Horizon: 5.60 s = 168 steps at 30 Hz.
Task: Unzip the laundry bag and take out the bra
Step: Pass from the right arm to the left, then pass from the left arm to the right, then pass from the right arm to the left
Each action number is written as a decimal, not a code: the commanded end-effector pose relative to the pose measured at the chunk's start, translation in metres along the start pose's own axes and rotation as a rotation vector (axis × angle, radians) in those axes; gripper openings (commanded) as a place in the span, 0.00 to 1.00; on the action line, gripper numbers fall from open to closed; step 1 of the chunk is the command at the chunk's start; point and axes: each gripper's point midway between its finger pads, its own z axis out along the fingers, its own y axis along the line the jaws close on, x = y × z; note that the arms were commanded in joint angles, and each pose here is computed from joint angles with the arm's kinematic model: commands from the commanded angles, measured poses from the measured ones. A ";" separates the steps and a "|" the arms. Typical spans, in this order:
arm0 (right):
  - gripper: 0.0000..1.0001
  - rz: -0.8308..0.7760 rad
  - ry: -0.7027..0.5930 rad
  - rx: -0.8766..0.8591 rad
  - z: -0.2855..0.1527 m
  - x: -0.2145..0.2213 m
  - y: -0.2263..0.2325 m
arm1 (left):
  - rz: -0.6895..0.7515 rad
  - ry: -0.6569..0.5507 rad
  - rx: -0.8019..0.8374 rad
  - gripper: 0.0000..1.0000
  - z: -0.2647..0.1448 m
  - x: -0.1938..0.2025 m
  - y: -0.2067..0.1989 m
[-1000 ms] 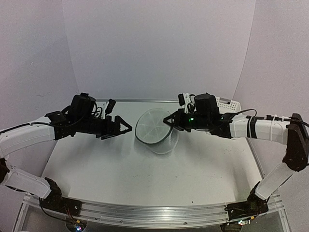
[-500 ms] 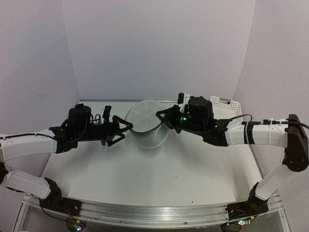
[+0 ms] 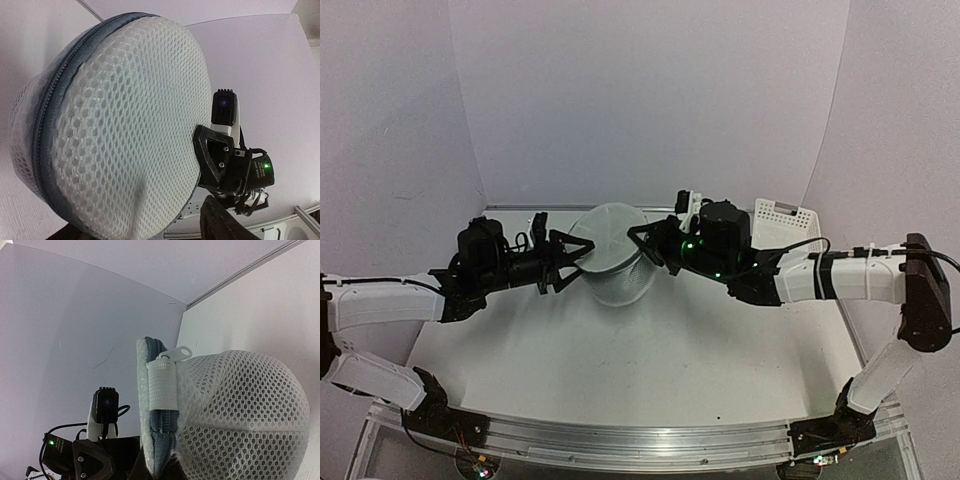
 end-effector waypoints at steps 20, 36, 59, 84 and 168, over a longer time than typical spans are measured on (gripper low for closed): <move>0.00 0.012 -0.028 -0.167 -0.017 0.002 0.039 | -0.021 0.010 0.124 0.00 0.011 -0.003 -0.018; 0.58 -0.283 -0.012 0.131 -0.070 -0.012 -0.018 | 0.142 0.227 0.197 0.00 0.036 0.020 -0.032; 0.84 -0.505 0.395 0.022 -0.087 -0.020 -0.021 | 0.437 0.631 0.089 0.00 0.034 0.076 -0.015; 0.48 -0.545 0.809 -0.306 -0.086 0.057 -0.005 | 0.574 0.851 0.058 0.00 0.033 0.117 -0.017; 0.35 -0.339 0.227 -0.098 -0.022 0.018 -0.021 | -0.011 0.015 0.062 0.00 0.011 -0.001 0.010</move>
